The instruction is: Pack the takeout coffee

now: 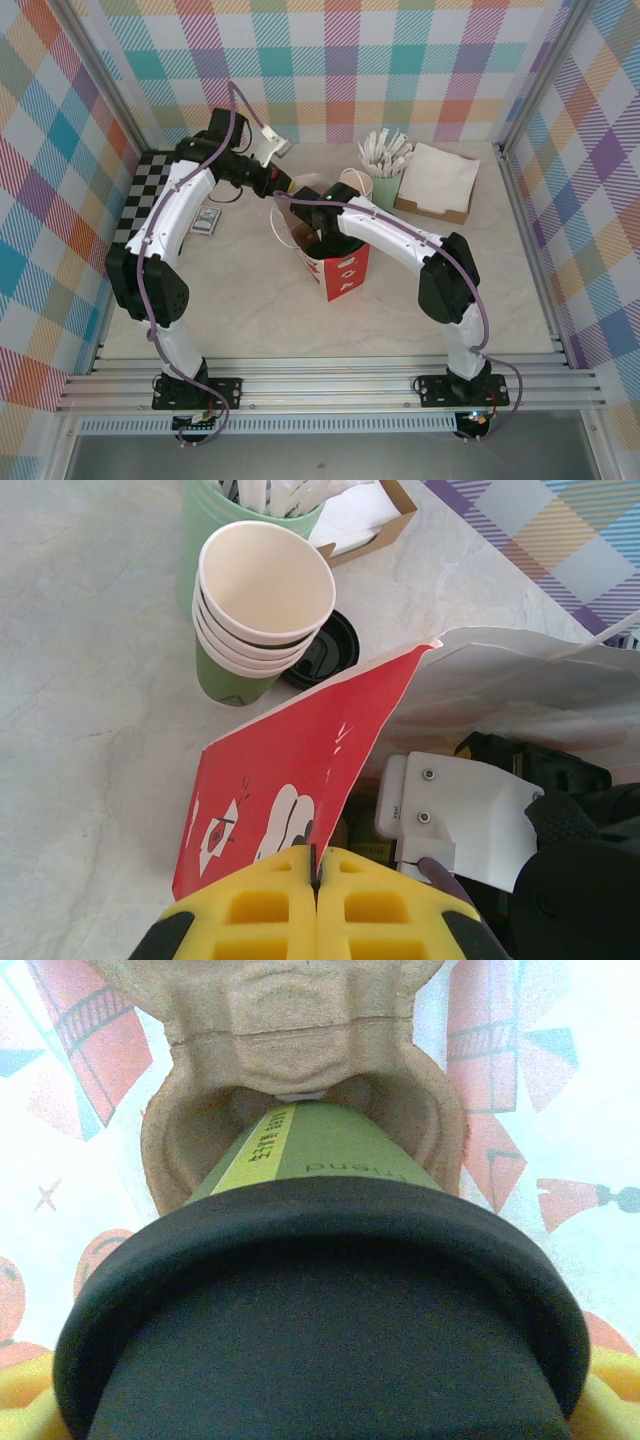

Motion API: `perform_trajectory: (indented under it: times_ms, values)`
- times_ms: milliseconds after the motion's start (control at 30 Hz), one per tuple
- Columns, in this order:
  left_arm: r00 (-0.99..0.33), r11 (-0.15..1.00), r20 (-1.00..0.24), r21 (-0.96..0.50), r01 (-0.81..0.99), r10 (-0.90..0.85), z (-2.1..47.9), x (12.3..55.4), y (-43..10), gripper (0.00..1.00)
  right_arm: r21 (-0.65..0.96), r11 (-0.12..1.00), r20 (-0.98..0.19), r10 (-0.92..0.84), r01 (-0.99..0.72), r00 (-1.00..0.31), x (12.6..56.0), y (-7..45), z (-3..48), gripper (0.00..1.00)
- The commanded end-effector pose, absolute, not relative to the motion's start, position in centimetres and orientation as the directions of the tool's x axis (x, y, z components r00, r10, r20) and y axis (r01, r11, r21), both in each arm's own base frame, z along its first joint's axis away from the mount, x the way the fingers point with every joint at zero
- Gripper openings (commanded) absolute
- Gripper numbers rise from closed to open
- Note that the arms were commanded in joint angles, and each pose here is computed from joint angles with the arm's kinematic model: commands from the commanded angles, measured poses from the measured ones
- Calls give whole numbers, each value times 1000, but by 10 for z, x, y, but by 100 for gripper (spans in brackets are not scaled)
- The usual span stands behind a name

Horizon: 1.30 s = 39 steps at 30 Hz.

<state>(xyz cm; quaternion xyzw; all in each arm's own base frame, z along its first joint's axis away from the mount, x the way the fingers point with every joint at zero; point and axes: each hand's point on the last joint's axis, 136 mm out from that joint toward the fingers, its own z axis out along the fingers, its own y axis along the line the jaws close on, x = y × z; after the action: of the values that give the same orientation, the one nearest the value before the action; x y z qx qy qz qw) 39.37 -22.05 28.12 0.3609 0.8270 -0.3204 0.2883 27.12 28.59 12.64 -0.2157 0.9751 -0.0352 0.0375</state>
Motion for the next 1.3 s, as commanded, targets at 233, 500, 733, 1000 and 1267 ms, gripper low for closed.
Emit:
perform_trajectory:
  times_ms: [233,500,733,1000,1267]
  values:
    - [-558,512,-728,-328,794,398,293,393,-226,0,-73,911,-124,-413,-407,-902,275,282,141,56]
    - [-558,511,-728,-330,794,397,293,394,-226,0,-78,914,-155,-406,-398,-901,279,281,143,56]
    - [-558,513,-729,-328,793,397,293,394,-226,0,-81,913,-149,-408,-401,-901,277,279,142,56]
    - [-558,512,-728,-329,793,397,293,394,-226,0,-84,912,-147,-410,-401,-900,277,279,142,56]
    - [-560,512,-727,-332,793,396,293,394,-226,0,-85,912,-153,-410,-401,-899,277,278,144,56]
